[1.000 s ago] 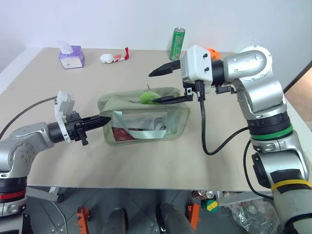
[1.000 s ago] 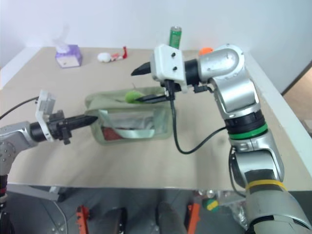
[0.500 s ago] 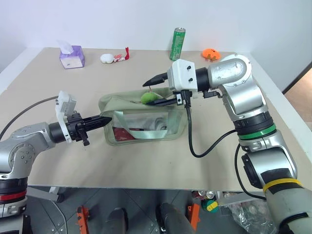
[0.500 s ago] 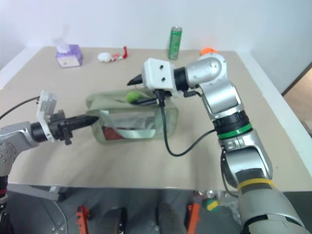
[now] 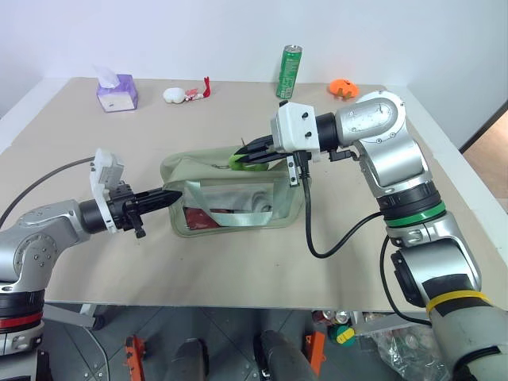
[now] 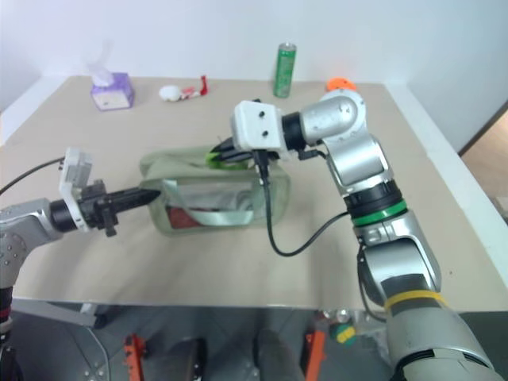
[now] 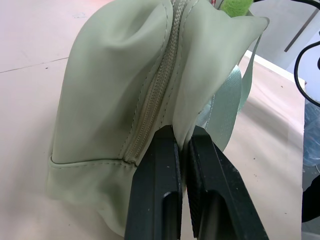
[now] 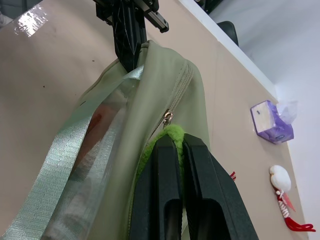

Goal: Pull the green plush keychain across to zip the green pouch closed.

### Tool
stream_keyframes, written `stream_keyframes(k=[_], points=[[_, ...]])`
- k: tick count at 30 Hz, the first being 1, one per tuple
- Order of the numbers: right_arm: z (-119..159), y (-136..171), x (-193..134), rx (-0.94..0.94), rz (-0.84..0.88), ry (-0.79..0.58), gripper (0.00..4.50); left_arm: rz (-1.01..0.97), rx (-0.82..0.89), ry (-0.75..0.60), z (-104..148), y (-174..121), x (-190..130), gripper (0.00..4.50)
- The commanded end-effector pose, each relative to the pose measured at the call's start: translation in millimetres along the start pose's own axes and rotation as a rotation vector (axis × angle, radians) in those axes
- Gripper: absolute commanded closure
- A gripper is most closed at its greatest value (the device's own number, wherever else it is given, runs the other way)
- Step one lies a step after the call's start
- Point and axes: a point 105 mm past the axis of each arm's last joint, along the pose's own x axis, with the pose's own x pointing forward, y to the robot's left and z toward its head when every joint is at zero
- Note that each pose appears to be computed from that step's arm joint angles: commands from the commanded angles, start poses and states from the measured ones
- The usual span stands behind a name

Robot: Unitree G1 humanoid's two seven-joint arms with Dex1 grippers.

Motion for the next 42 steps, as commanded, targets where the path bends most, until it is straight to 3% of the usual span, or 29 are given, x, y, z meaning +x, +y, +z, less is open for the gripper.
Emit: stream_keyframes(k=[1, 10, 15, 20, 29, 32, 37, 42], points=[[3, -8, -8, -0.036, -0.033, 0.006, 4.48, -0.013, 0.047, -0.039, 14, -6, -3, 4.5], [7, -3, -18, -0.016, -0.009, -0.014, 4.48, -0.017, 0.045, -0.04, 14, -7, -2, 4.5], [-4, -15, -33, -0.043, -0.094, 0.06, 4.48, -0.017, 0.046, -0.041, 15, -7, 0, 4.5], [-33, -39, -97, -0.213, -0.209, 0.407, 4.48, -0.024, 0.034, -0.037, 11, -9, 1, 4.5], [-35, -48, -161, -0.434, -0.204, 0.749, 4.48, -0.036, 0.032, -0.039, 11, -6, 5, 4.5], [-51, -14, -158, -0.432, -0.057, 0.792, 4.48, -0.041, 0.031, -0.041, 11, -6, 6, 4.5], [-80, 90, -90, -0.307, 0.192, 0.598, 4.48, -0.049, 0.026, -0.039, 8, -6, 7, 4.5], [-107, 127, -68, -0.269, 0.225, 0.589, 4.48, -0.061, 0.022, -0.03, 7, -8, 7, 4.5]])
